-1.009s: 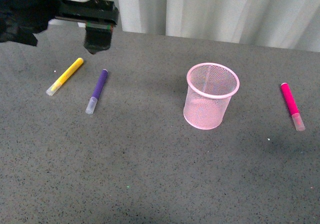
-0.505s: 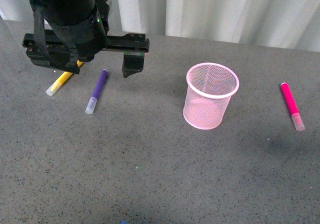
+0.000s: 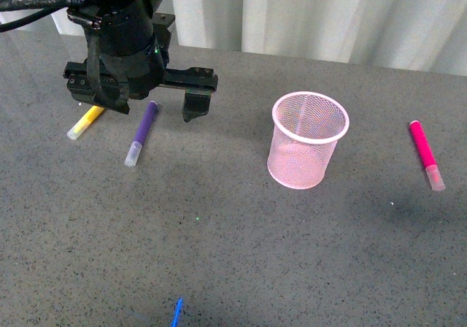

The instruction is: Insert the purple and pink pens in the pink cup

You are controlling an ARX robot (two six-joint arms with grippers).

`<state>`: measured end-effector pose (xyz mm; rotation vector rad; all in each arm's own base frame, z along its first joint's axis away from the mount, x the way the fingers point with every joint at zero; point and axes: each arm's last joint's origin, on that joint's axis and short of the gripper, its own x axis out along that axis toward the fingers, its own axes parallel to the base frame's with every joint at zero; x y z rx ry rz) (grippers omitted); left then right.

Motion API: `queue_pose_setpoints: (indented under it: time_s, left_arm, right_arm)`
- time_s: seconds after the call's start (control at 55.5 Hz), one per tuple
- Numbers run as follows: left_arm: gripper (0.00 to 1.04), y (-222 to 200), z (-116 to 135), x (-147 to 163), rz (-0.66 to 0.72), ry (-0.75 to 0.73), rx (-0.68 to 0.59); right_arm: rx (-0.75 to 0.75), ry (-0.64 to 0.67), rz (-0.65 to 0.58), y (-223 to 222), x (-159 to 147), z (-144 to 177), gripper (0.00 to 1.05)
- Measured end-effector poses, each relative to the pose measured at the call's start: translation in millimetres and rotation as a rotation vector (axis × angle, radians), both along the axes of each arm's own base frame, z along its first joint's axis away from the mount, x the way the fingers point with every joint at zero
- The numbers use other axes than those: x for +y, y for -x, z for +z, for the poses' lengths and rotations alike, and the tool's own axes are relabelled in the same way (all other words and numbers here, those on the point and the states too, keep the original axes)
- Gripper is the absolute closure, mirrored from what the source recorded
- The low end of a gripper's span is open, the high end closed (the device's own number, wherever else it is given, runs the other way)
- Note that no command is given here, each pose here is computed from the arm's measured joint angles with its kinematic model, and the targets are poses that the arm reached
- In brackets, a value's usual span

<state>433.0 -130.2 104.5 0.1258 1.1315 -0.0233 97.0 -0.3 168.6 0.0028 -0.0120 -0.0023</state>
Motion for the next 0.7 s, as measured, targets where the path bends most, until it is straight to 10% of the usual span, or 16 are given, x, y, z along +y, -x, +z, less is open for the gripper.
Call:
queue_pose_setpoints:
  time_s: [0.703]
  left_arm:
    - [0.07, -26, -39, 3, -0.023, 0.011, 0.046]
  right_arm:
    - [0.0, 0.0, 0.0, 0, 0, 0, 0.07]
